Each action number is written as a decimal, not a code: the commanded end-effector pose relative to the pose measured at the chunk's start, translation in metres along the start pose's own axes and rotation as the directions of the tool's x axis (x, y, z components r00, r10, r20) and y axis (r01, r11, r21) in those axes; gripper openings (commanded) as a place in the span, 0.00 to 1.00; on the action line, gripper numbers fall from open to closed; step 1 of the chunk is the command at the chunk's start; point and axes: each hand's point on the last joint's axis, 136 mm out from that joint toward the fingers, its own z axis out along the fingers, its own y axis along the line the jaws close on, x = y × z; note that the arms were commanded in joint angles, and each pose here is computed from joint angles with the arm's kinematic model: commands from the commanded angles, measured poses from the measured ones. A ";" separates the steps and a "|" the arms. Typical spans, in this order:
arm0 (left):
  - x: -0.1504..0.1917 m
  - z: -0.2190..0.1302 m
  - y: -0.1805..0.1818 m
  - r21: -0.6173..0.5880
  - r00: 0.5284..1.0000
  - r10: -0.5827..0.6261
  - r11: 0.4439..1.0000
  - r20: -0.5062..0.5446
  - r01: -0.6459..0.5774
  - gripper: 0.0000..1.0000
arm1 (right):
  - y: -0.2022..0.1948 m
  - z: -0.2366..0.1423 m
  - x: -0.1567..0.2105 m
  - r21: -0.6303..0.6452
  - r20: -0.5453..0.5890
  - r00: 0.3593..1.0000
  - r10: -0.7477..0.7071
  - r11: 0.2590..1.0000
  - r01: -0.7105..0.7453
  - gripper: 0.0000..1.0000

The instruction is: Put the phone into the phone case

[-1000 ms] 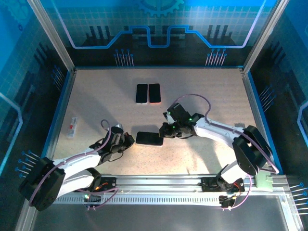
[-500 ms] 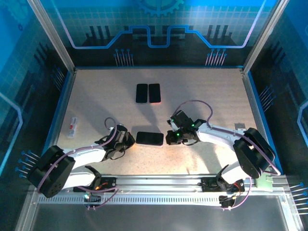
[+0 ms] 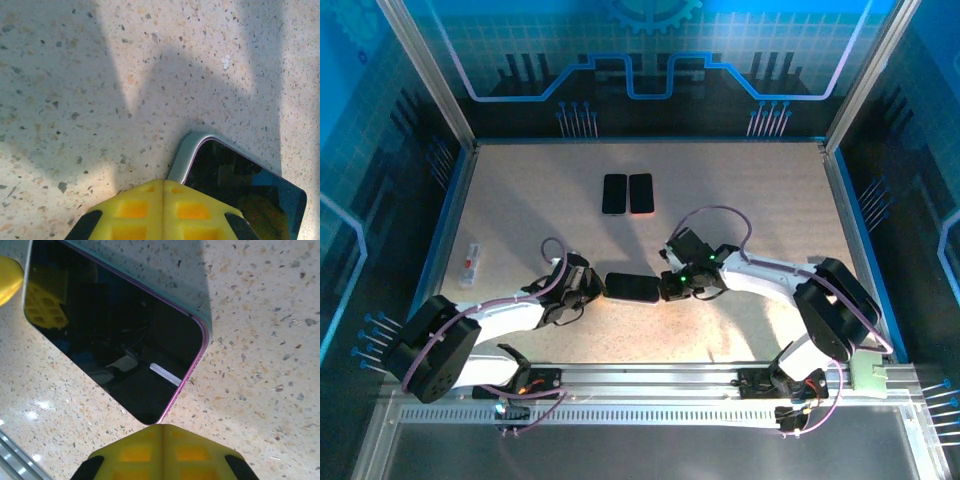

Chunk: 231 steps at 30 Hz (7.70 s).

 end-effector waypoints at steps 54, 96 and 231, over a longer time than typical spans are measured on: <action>0.019 0.013 0.018 -0.051 1.000 -0.011 0.999 -0.022 0.010 0.00 | -0.052 0.097 0.097 0.265 -0.416 0.909 -0.033 0.952 0.155 0.00; 0.009 0.007 -0.001 -0.052 0.999 -0.032 0.998 -0.016 0.031 0.00 | -0.015 0.025 0.017 0.117 -0.212 0.976 -0.043 0.991 0.069 0.00; 0.004 0.014 -0.021 0.029 0.992 0.071 0.997 -0.108 -0.068 0.00 | -0.024 0.024 -0.040 0.205 -0.172 0.981 -0.094 0.970 0.129 0.00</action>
